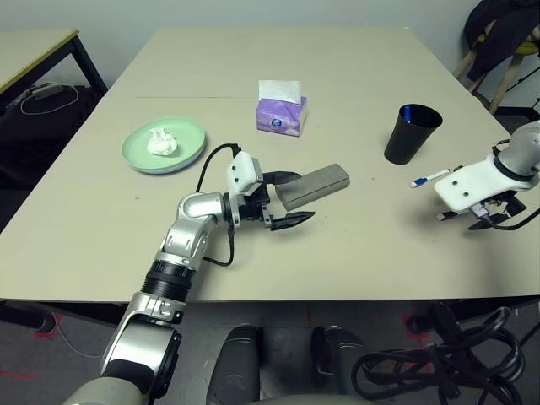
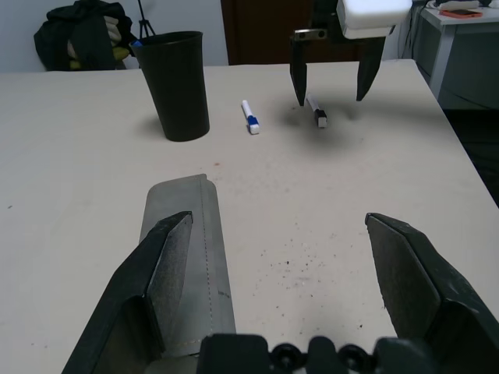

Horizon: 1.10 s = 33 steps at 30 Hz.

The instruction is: Organize and tidy the items on the table.

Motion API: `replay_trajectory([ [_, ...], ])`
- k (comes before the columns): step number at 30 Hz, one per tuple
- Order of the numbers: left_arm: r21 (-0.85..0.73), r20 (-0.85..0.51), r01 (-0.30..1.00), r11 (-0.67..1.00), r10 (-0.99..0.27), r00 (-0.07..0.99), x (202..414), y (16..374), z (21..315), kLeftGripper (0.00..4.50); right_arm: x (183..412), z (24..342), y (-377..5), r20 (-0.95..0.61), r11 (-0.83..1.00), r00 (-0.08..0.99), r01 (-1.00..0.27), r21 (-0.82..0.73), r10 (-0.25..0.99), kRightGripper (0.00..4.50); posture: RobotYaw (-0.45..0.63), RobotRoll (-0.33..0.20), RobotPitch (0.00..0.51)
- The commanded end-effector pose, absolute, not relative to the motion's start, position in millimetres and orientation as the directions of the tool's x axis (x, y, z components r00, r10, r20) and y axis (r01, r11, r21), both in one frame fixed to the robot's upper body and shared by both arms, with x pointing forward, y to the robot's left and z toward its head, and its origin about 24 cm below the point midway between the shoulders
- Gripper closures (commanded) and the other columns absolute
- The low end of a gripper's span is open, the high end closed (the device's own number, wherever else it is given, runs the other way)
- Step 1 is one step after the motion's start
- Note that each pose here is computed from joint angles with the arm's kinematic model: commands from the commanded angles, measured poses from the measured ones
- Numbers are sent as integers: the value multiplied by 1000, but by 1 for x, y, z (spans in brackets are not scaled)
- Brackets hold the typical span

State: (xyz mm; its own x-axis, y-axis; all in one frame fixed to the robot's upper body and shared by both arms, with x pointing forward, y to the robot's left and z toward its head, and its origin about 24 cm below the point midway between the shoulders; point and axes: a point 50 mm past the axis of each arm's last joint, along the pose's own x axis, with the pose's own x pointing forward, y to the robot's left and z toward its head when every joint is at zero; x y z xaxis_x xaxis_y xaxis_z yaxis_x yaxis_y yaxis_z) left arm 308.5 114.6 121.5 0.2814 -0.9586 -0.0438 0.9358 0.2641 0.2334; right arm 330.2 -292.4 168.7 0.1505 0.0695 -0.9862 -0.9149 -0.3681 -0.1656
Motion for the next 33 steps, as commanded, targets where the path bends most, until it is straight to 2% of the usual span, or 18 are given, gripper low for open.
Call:
replay_trajectory([
  [1, 230, -37, 937, 262, -960, 277, 304, 116, 123, 8, 329, 166, -296, -986, -346, 145, -924, -165, 82, 0, 152, 0, 102],
  [16, 230, -67, 938, 260, -957, 281, 296, 132, 130, 8, 327, 165, -300, -981, -342, 168, -920, -192, 98, 0, 130, 0, 162],
  [23, 230, -75, 935, 271, -953, 294, 292, 137, 133, 8, 328, 171, -304, -973, -332, 211, -915, -229, 90, 0, 124, 0, 185],
  [33, 242, -67, 931, 275, -952, 299, 294, 137, 136, 8, 323, 174, -316, -974, -312, 221, -923, -226, 52, 0, 112, 0, 190],
])
